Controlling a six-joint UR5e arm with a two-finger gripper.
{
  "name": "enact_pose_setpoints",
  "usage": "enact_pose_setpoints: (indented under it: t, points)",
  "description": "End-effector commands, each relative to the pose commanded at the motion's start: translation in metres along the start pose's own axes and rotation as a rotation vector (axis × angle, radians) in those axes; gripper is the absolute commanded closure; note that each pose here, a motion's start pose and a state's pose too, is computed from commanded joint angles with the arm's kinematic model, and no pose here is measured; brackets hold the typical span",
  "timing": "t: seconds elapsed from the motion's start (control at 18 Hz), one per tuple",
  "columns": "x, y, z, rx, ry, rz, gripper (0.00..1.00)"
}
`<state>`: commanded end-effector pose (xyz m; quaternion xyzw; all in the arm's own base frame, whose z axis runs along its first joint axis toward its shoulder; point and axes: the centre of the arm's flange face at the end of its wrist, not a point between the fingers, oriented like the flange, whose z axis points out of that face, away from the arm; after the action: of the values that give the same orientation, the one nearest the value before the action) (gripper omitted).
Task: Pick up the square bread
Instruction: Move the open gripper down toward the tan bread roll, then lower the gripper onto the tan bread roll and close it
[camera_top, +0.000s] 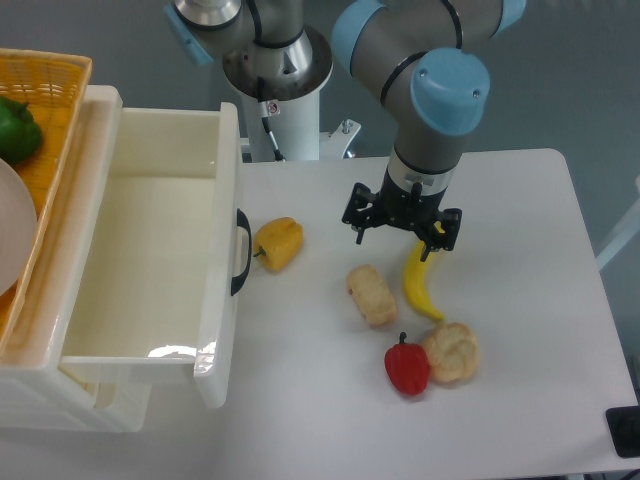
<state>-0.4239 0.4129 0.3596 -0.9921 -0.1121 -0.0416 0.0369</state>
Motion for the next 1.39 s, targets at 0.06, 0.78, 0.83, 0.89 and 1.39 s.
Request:
enact_pose_setpoints:
  t: [0.06,0.78,0.83,0.89,1.39]
  points:
    - [0.003,0.002,0.008,-0.011,0.011,-0.019,0.0]
    - [-0.014,0.0,0.074,-0.089,-0.002,-0.325,0.0]
    - [-0.016,-0.001,0.078,-0.091,0.0,-0.351,0.0]
    - [-0.02,-0.002,0.083,-0.086,-0.003,-0.39,0.0]
    - [-0.036,-0.012,0.112,-0.061,-0.02,-0.506,0.0]
